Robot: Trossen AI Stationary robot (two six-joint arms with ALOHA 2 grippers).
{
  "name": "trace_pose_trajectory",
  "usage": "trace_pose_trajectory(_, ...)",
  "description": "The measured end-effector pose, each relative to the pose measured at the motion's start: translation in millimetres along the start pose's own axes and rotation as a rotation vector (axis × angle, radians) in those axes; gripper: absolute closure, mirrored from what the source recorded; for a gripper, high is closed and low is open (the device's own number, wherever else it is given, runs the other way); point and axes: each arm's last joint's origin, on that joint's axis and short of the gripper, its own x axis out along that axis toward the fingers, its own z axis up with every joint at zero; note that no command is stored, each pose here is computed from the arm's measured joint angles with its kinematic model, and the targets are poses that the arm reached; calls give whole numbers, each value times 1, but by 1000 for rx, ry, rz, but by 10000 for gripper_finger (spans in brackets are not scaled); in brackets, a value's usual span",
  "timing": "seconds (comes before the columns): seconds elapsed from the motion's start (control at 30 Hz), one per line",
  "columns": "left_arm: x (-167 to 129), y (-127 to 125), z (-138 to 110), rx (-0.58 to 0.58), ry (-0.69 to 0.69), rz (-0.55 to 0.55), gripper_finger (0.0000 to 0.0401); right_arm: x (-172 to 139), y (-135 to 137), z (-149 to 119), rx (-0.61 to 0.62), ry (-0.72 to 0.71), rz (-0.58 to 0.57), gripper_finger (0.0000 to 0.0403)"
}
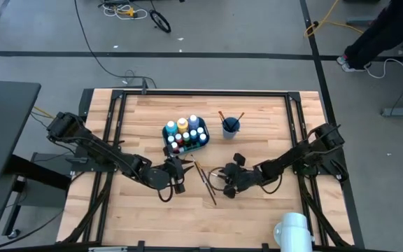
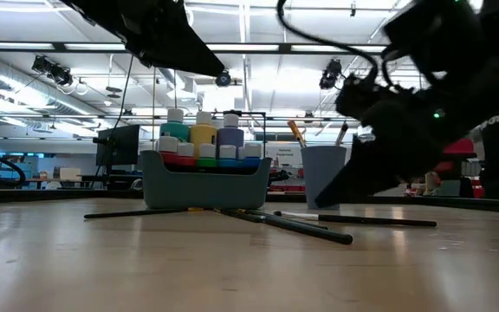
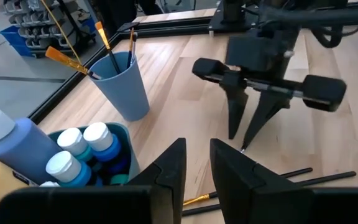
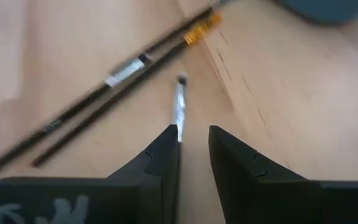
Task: Pick & Place Paint Supplies
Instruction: Put the silver paint brush into the blue cup
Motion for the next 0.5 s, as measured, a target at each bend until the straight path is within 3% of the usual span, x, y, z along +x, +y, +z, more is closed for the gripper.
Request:
trace_pose_trajectory(0.1, 0, 0, 0, 0, 0, 0, 319, 4, -3, 4, -3, 62, -22, 307)
trace_pose_trajectory(0.5, 0, 0, 0, 0, 0, -2, 319, 13, 9, 43, -54, -7, 27, 307)
